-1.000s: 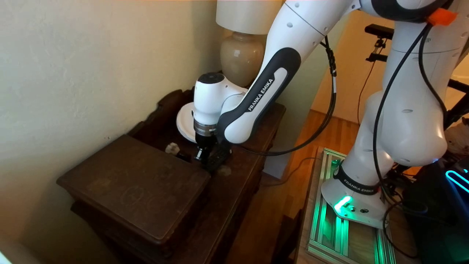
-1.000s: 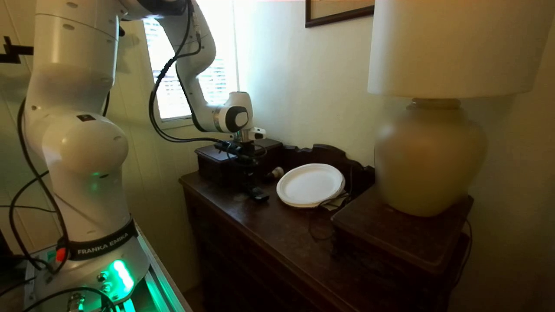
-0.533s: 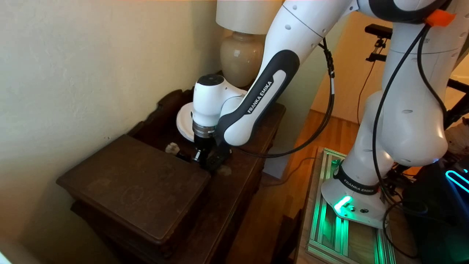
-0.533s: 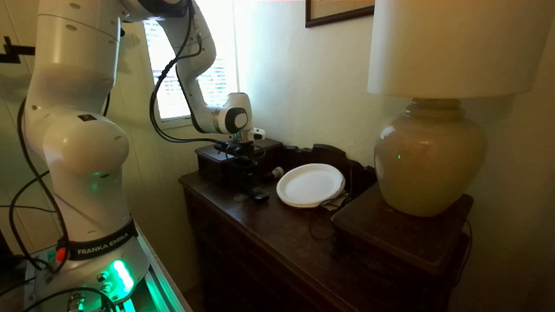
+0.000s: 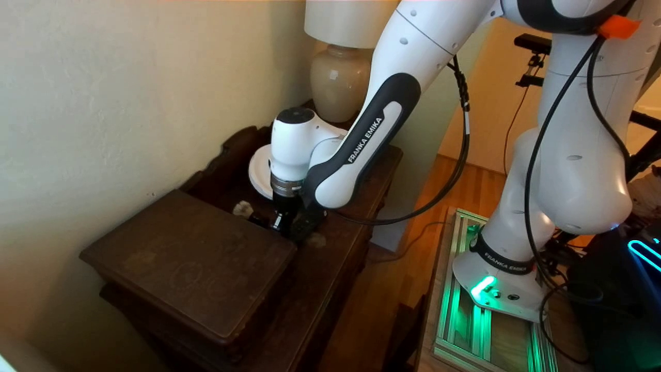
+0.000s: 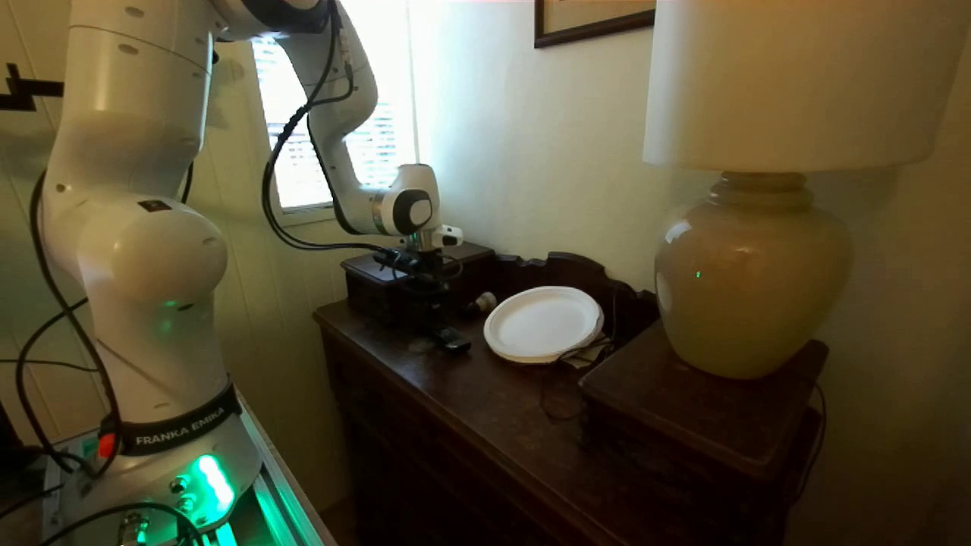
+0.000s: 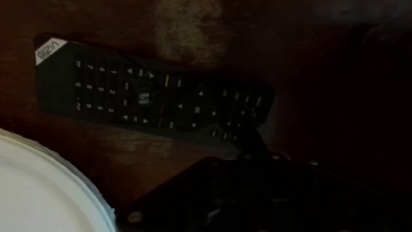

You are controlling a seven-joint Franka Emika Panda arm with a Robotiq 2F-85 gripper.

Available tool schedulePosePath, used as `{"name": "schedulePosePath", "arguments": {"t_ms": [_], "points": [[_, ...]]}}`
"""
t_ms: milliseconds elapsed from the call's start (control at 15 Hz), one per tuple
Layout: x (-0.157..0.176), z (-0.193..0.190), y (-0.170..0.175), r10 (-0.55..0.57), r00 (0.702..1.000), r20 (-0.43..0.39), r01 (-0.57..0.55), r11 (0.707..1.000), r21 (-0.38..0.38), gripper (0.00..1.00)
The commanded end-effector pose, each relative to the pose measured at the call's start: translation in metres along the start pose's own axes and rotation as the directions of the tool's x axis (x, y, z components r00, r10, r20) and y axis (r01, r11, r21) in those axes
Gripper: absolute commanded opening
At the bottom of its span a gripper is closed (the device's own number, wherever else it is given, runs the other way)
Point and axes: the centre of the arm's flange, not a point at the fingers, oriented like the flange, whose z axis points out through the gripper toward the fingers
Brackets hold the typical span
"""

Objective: Press the button on the remote

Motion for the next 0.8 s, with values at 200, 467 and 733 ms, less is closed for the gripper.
{"name": "schedulePosePath", "arguments": {"t_ms": [200,467,733], "points": [[0.004,0.013,-0.006,0.007,1.0,-0.008,-0.007,1.0,-0.013,0.04],[0.001,0.02,-0.006,0.004,1.0,0.007,-0.004,1.0,0.011,0.04],[-0.003,0.035,-0.007,-0.005,0.999,0.04,0.001,0.997,0.078,0.04]]}}
